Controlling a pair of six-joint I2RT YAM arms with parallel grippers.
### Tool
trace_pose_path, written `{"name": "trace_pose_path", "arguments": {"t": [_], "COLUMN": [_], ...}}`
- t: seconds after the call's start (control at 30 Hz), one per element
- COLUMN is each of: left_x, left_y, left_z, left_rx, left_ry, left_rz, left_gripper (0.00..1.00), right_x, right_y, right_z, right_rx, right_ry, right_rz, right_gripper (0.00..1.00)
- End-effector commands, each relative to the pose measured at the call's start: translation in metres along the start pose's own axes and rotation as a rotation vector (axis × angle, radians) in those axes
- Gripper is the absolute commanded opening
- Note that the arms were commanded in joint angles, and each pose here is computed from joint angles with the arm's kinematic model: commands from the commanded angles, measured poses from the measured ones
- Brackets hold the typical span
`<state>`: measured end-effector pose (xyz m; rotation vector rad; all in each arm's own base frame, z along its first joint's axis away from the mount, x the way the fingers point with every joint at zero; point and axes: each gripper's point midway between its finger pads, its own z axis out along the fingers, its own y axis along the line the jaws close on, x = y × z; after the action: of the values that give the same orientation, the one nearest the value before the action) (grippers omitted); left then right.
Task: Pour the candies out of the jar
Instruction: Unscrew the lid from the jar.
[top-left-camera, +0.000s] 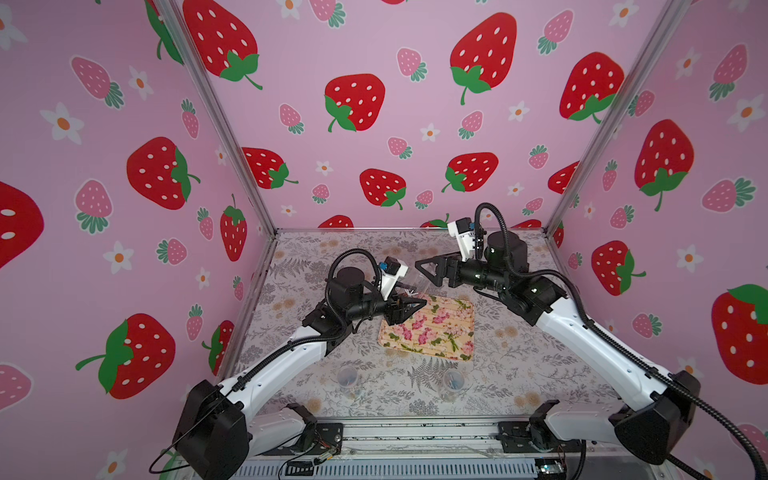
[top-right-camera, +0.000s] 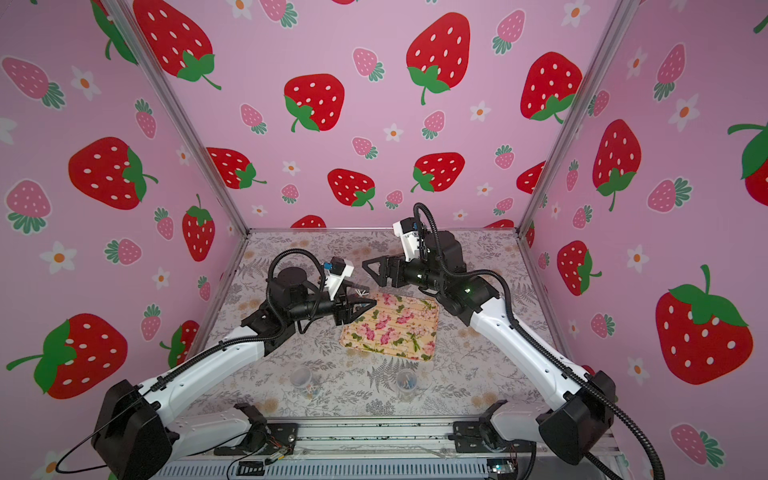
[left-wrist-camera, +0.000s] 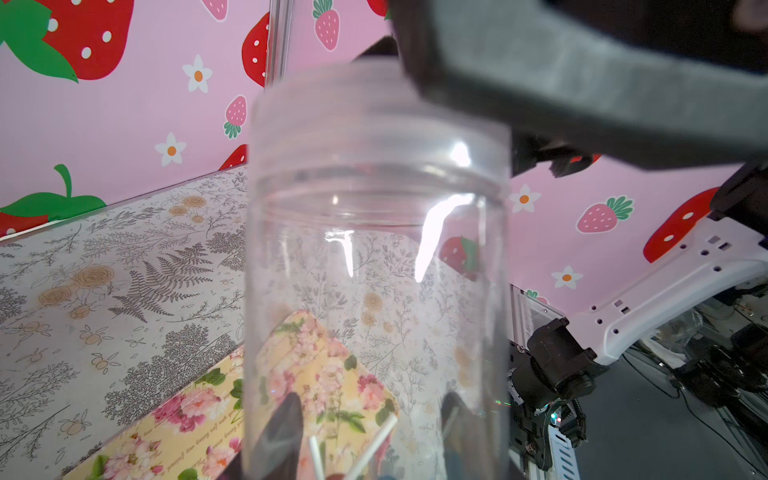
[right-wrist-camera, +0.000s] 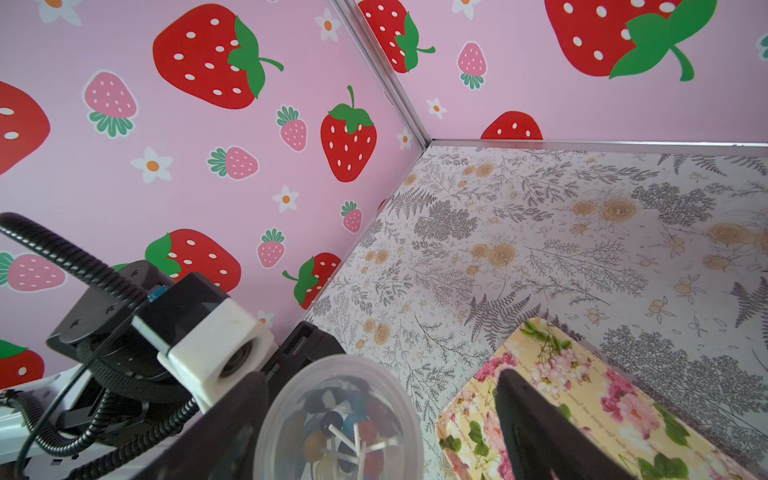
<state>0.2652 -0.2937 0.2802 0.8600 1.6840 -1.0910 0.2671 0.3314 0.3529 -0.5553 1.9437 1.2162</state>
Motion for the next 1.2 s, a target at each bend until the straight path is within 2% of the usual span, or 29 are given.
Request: {"name": "trace_pose_path", "arguments": {"t": [0.0, 0.3, 0.47, 0.9, 1.17], "left_x": [-0.015, -0.015, -0.014, -0.014, -0.011], "left_y": [-0.007, -0.008, -0.008, -0.013, -0.014], "left_z": [-0.003, -0.002, -0.001, 0.000, 0.005], "left_rx": [0.011, 0.017, 0.023, 0.051, 0.080], "left_ry": [-0.057, -0.056, -0.052, -0.030, -0.012], "left_rz": [0.039, 0.035, 0.027, 0.027, 0.020], "left_gripper": [0.39, 0.39, 0.44, 0.69, 0.67], "right_x": [0.002, 0.004, 0.006, 0.005, 0.004], "right_y": [0.005, 0.005, 0.006, 0.019, 0.022], "right_z": [0.005, 0.008, 0.008, 0.004, 0.002], "right_rx": [-0.031, -0.040, -0.044, -0.077, -0.089], "right_ry": [0.004, 0.012, 0.025, 0.080, 0.081], "right_rz": [0.012, 0.004, -0.033, -0.153, -0.178], "right_gripper": [0.85, 0.59, 0.50, 0.45, 0.44]}}
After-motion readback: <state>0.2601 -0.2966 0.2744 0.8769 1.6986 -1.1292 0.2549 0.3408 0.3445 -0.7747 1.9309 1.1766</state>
